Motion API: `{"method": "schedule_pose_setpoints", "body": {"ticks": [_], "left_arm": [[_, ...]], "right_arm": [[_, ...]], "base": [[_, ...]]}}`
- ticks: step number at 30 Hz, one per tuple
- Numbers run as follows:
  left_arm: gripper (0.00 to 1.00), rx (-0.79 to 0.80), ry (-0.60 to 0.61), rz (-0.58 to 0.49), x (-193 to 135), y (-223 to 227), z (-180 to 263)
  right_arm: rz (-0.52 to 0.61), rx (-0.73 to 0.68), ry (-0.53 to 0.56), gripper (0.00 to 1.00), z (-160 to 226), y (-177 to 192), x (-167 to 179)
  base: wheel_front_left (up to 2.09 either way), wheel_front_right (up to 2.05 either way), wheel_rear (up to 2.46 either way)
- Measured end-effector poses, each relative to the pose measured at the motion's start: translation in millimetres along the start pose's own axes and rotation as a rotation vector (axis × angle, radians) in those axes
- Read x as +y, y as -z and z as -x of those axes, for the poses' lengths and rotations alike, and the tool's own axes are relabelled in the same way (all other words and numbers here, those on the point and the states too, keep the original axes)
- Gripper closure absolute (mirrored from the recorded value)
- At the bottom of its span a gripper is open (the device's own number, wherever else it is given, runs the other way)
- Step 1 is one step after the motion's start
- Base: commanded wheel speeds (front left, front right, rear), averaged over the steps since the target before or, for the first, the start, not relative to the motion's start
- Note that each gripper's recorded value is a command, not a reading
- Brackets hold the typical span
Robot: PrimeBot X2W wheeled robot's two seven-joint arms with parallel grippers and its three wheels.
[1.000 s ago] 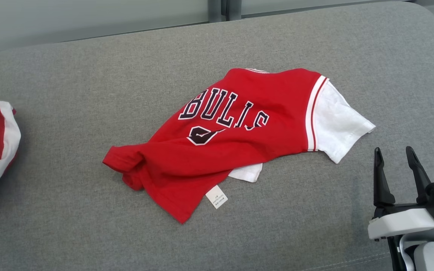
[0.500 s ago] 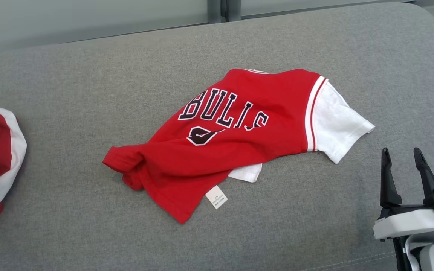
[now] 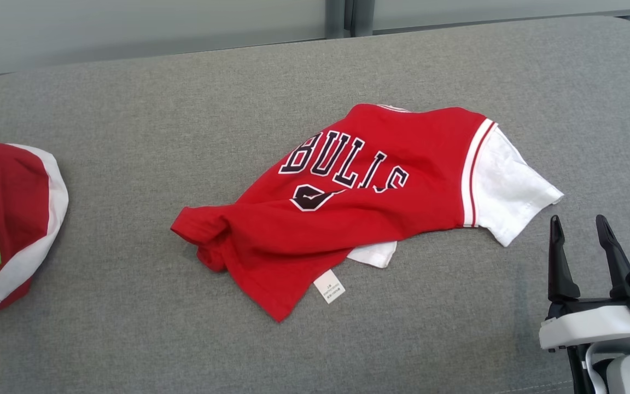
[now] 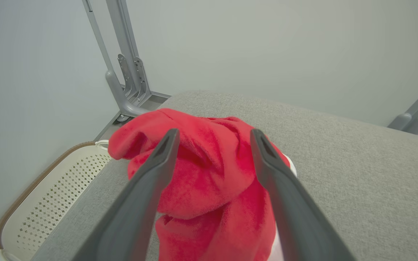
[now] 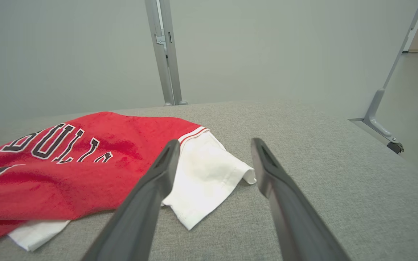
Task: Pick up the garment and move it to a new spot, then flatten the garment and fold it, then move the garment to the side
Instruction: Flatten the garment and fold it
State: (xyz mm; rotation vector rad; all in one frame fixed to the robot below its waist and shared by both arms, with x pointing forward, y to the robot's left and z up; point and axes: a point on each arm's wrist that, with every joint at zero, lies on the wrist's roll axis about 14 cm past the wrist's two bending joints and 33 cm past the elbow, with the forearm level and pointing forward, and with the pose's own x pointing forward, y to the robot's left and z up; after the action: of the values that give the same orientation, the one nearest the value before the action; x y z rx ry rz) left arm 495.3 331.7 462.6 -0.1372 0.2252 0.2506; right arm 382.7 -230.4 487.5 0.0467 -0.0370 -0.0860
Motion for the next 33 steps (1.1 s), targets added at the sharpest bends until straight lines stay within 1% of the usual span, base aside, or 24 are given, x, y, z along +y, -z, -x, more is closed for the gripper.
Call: {"method": "schedule_pose_setpoints", "body": {"ticks": [3, 8, 10, 14, 17, 21, 25, 29, 33], "left_arm": [[0.0, -0.048, 0.015, 0.006, 0, 2, 13], [0.0, -0.072, 0.051, -0.001, -9, 20, 41], [0.0, -0.102, 0.077, 0.015, -18, 20, 54], [0.0, -0.154, 0.086, 0.048, -29, 18, 82], [0.0, -0.177, 0.109, 0.053, -40, 18, 102], [0.0, -0.159, 0.182, 0.088, -71, 32, 126], [0.0, -0.159, 0.238, 0.119, -90, 36, 143], [0.0, -0.126, 0.306, 0.142, -109, 50, 163], [0.0, -0.143, 0.345, 0.097, -117, 49, 178]], "right_arm": [[0.002, -0.007, -0.007, 0.0, 0, -2, 2], [0.013, -0.019, -0.024, 0.0, -2, -6, 7], [0.018, -0.025, -0.028, 0.0, -2, -8, 8], [0.033, -0.028, -0.039, 0.0, -1, -9, 11], [0.04, -0.039, -0.049, 0.0, -2, -12, 14], [0.05, -0.03, -0.065, 0.0, 0, -10, 18], [0.05, -0.035, -0.077, 0.0, 1, -12, 22], [0.052, -0.032, -0.08, 0.0, 7, -12, 22], [0.054, -0.036, -0.086, 0.0, 14, -14, 23]], "base": [[0.0, 0.0, 0.0], [0.0, 0.0, 0.0], [0.0, 0.0, 0.0], [0.0, 0.0, 0.0], [0.0, 0.0, 0.0], [0.0, 0.0, 0.0], [0.0, 0.0, 0.0], [0.0, 0.0, 0.0], [0.0, 0.0, 0.0]]}}
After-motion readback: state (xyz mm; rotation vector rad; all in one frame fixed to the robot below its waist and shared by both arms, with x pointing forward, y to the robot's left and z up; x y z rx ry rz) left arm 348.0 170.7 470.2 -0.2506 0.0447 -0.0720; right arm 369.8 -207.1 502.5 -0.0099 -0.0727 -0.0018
